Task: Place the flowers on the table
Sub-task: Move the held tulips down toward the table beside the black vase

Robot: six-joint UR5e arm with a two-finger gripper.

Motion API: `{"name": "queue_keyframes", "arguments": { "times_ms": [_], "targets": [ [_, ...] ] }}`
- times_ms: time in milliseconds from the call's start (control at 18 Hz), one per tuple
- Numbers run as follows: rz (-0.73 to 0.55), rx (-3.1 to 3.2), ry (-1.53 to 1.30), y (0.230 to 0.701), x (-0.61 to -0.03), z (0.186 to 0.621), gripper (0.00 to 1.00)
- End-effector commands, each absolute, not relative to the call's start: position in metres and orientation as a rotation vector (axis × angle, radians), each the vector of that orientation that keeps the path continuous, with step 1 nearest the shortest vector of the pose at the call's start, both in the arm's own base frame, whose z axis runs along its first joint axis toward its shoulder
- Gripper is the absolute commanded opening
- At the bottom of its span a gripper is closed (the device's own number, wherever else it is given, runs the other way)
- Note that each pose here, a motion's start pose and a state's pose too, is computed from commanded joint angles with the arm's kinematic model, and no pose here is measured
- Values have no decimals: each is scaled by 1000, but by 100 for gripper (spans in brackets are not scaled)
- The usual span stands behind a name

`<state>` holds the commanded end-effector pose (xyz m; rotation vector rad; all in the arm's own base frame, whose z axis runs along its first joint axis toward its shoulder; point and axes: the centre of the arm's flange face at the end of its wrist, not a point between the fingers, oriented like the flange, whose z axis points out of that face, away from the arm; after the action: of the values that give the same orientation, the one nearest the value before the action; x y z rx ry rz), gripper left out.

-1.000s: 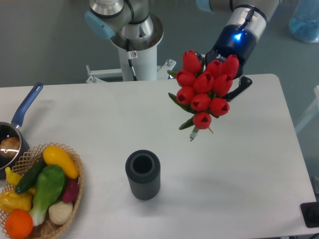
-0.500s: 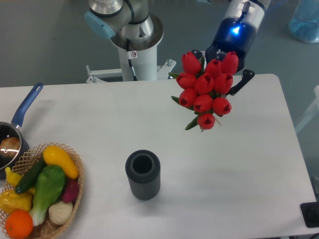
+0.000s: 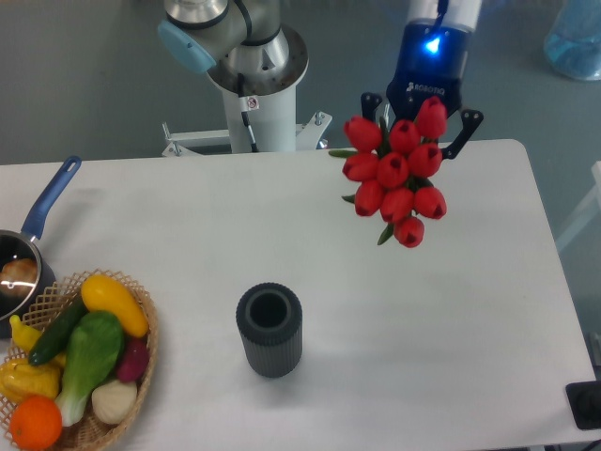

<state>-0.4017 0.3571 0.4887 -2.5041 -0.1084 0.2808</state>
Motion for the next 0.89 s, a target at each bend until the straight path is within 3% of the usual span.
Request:
{"name": "queue_keyframes", "arguments": {
  "times_ms": [389,500,556,889],
  "targets": [
    [283,-2724,-67,395,-404,425,48],
    [265,-2743,-54,400,-405,414,30],
    [258,-2747,-47,402,-404,411,25],
    [216,-2804,-47,410,-414,381,26]
  ]
}}
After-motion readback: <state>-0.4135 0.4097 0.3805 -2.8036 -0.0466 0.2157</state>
